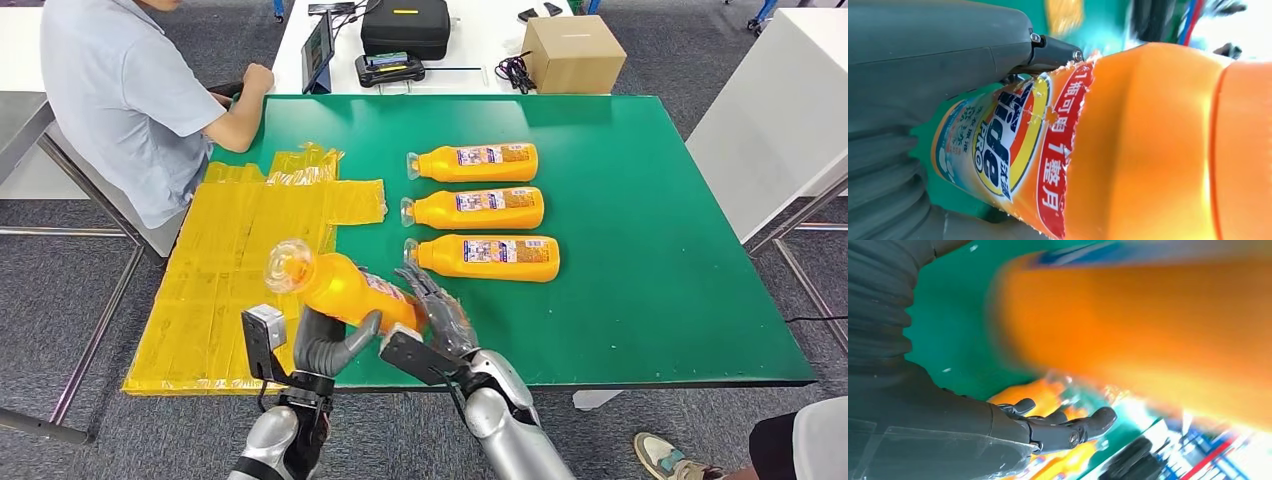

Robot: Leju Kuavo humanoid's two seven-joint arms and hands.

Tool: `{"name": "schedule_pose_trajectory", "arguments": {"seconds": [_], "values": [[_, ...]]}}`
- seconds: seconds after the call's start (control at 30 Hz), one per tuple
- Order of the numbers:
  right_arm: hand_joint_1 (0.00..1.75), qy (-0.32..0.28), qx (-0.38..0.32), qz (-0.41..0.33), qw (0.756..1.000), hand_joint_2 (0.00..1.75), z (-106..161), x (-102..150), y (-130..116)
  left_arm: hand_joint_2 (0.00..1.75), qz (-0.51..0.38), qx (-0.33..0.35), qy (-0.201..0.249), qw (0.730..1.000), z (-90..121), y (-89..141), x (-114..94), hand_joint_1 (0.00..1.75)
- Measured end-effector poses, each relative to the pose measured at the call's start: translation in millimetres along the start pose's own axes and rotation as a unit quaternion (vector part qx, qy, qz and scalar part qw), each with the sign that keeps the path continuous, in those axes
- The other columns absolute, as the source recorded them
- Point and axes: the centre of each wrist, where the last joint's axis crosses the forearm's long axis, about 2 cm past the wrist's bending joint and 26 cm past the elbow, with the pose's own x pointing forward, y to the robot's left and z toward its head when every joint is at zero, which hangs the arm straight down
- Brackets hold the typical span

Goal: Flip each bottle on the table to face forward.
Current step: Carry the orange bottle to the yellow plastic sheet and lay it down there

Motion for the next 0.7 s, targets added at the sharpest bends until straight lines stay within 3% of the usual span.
{"name": "schedule_pose_trajectory", "arguments": {"seconds": [0.17, 0.47, 0.53, 0.7], "values": [[0.0, 0.019, -0.031, 0.013, 0.999, 1.75, 16, -2, -5, 1.75, -0.248, 0.033, -0.117, 0.961, -4, 14, 28, 1.75], [0.0, 0.026, -0.069, 0.002, 0.997, 1.75, 32, -2, -19, 1.75, -0.257, 0.059, -0.153, 0.952, -4, 33, 56, 1.75], [0.0, 0.026, -0.073, 0.0, 0.997, 1.75, 34, -3, -21, 1.75, -0.319, 0.064, -0.172, 0.93, -5, 35, 63, 1.75], [0.0, 0.018, -0.076, -0.003, 0.997, 1.75, 33, -4, -25, 1.75, -0.525, 0.068, -0.173, 0.831, -15, 35, 72, 1.75]]}}
